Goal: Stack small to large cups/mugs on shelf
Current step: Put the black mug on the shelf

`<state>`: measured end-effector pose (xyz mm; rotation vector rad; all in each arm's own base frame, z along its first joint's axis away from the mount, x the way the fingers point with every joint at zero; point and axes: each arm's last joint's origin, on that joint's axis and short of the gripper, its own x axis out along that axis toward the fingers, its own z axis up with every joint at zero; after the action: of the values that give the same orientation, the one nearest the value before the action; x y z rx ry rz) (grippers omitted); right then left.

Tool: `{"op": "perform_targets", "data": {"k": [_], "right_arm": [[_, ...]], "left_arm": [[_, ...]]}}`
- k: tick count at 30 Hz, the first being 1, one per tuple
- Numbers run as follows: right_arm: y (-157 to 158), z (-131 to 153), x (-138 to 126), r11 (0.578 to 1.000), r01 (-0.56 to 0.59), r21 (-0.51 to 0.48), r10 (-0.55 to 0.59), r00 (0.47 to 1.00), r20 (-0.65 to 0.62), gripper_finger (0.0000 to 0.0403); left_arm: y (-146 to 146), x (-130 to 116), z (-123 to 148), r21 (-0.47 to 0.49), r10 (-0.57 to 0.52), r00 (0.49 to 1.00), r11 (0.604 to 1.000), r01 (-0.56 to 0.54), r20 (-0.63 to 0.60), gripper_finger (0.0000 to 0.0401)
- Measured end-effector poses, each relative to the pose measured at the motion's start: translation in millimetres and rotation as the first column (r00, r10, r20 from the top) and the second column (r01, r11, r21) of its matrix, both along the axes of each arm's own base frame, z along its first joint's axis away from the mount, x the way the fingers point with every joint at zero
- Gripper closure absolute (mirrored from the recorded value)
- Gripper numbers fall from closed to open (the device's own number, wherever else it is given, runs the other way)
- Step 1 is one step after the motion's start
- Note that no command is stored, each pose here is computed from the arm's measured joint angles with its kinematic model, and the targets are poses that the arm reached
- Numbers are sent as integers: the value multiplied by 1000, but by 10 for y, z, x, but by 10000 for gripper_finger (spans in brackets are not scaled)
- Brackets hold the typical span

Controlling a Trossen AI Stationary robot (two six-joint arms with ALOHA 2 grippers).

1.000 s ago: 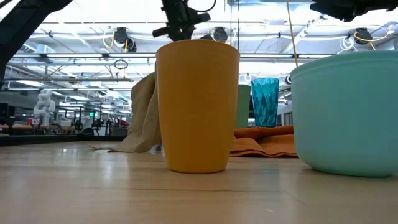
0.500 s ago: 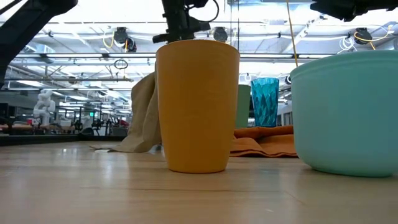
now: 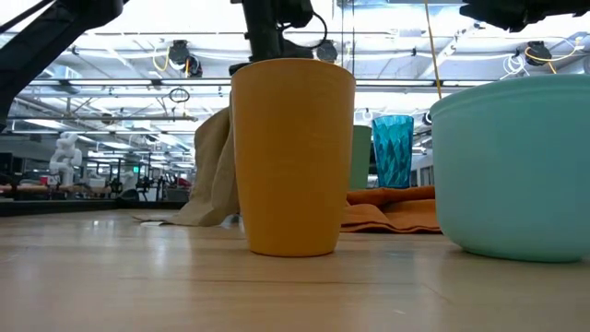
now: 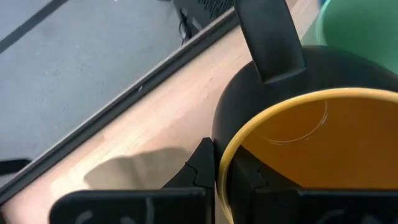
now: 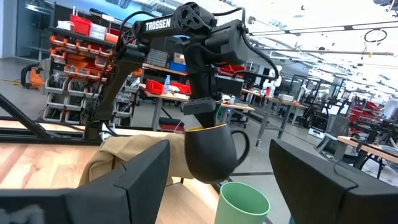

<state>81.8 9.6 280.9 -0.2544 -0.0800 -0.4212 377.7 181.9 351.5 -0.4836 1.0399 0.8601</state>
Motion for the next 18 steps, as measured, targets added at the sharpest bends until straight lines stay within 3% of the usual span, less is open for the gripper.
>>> {"op": "perform_targets", "data": {"k": [18], "right_arm": [[0, 0, 0, 1000, 0, 2, 0, 1000, 1, 138]], "left_arm": [[7, 114, -306, -92, -50, 993, 995, 40, -110, 388]]}}
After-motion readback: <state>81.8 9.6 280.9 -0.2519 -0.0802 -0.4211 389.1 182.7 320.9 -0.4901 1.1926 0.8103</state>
